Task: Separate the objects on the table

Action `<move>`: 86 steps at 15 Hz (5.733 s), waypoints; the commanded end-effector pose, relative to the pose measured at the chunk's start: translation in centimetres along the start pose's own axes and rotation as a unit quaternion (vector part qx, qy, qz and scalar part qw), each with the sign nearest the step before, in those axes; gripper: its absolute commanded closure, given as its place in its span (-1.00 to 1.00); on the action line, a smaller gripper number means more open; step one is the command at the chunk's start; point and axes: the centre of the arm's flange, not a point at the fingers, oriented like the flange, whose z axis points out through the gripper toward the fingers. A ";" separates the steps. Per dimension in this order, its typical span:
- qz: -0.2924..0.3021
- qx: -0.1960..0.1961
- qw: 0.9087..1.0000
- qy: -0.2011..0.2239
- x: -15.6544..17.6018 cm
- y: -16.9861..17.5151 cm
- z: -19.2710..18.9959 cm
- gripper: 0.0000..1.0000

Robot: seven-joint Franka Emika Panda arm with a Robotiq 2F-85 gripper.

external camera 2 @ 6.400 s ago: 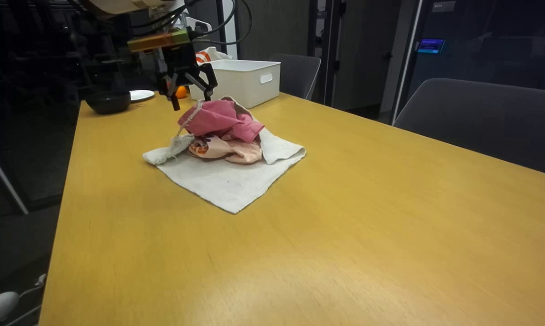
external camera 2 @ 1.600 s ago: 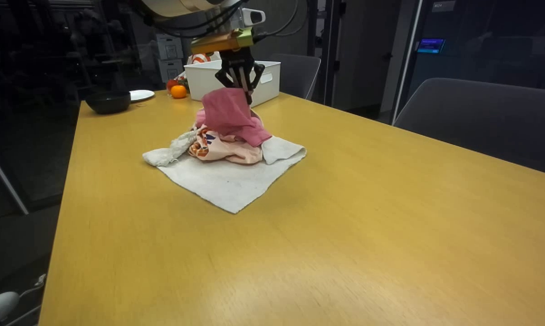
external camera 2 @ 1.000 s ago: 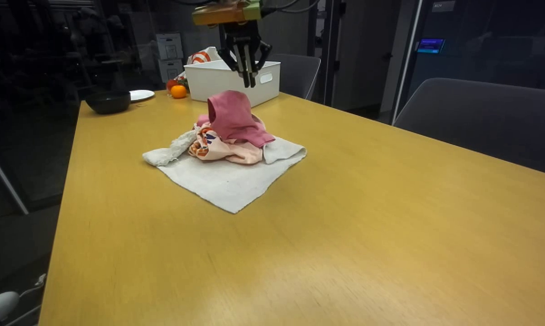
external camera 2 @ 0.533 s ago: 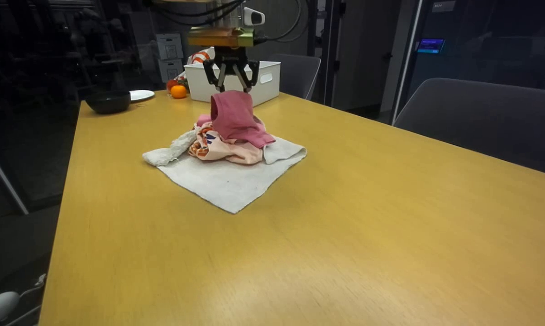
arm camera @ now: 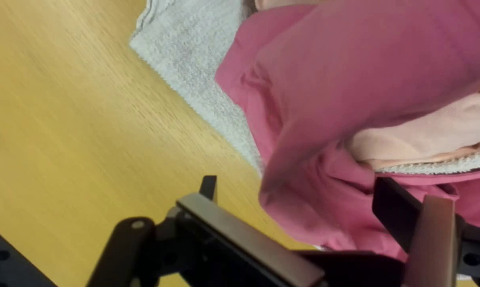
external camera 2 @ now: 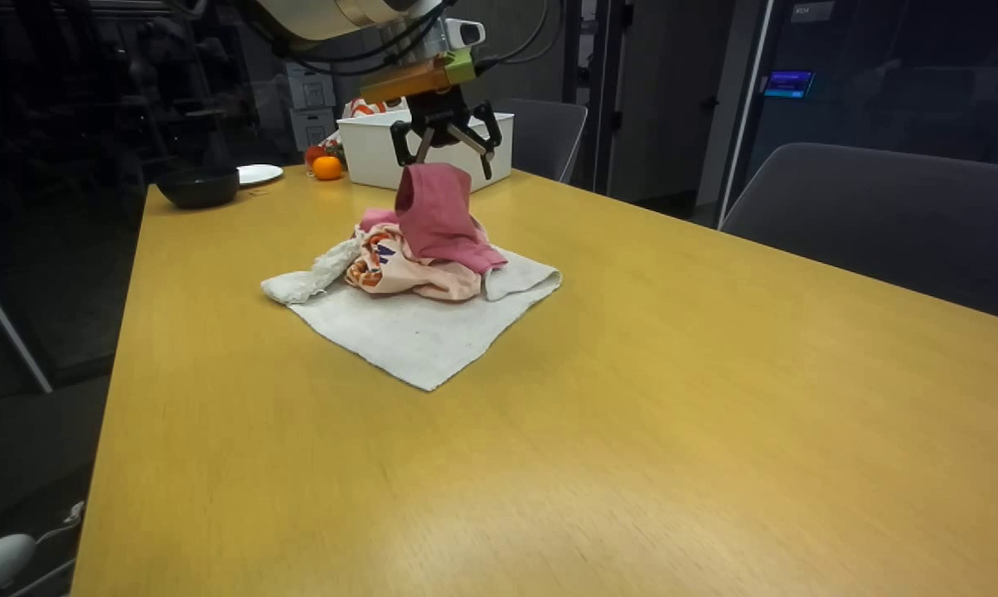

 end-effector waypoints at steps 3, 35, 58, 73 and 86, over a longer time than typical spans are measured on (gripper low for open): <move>-0.007 0.023 0.999 -0.035 1.0 -0.5 4.5 -1.00; 0.060 0.261 0.962 -0.047 0.0 5.7 -2.2 0.87; 0.533 -0.033 0.823 -0.196 -29.1 20.1 2.4 0.91; 0.402 0.078 0.911 -0.035 -7.4 6.3 -0.3 -1.00; 0.278 0.288 0.905 -0.143 -6.6 1.3 8.6 -1.00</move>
